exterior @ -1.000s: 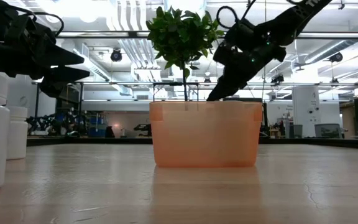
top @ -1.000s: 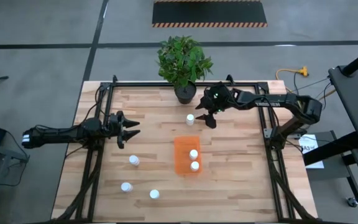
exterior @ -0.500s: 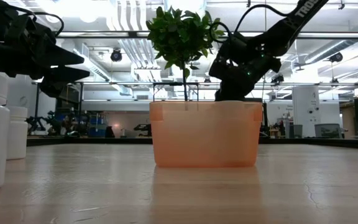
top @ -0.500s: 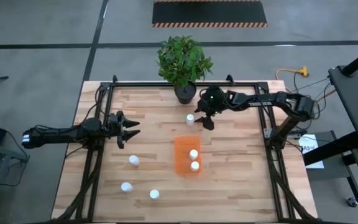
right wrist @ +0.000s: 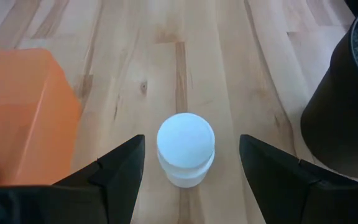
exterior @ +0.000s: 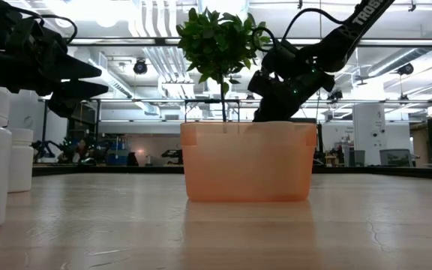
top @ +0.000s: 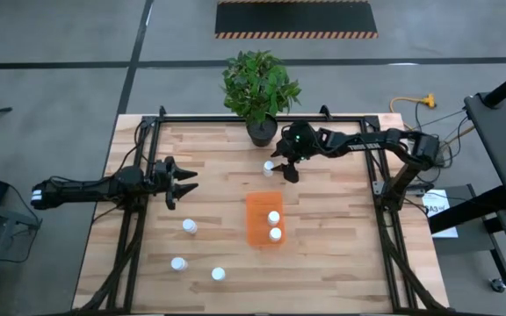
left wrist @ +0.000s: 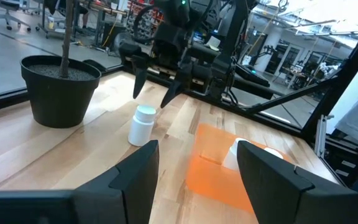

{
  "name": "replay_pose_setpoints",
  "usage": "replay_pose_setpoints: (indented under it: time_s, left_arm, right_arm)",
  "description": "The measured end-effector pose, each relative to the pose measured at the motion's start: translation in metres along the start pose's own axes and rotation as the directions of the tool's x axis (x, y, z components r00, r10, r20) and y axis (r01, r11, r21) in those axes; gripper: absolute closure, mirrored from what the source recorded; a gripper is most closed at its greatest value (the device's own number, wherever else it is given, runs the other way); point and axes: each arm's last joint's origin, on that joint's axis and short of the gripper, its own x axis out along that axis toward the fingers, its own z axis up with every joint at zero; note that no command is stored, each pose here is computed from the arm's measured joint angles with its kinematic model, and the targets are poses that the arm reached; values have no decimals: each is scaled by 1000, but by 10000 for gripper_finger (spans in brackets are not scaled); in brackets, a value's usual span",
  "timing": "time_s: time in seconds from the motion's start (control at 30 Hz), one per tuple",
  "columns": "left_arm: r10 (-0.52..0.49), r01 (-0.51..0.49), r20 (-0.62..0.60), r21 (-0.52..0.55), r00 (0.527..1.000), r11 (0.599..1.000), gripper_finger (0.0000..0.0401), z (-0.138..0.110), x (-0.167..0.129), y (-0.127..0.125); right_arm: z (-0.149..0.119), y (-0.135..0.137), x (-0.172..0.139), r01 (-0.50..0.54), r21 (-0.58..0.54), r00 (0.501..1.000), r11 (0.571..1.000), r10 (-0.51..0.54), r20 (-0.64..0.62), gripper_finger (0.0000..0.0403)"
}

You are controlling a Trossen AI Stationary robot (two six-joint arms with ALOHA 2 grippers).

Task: Pick and place pill bottles into a basket
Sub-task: Put the white pill bottle into the orange bin

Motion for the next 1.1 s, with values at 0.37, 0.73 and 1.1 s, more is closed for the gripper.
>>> replay_pose_setpoints:
  time_s: [0.37,0.73,1.1]
  left_arm:
    - [0,0,-1,0,1000,1000,201,0,0,0]
    - [0,0,-1,0,1000,1000,201,0,0,0]
    - [0,0,0,0,1000,1000,201,0,0,0]
  right_arm:
    - [-1,0,2,-3,-5,1000,1000,3,-4,154]
    - [3,-1,2,7,-23,999,1000,-6,35,154]
    - [4,3,3,0,-33,999,999,1,41,154]
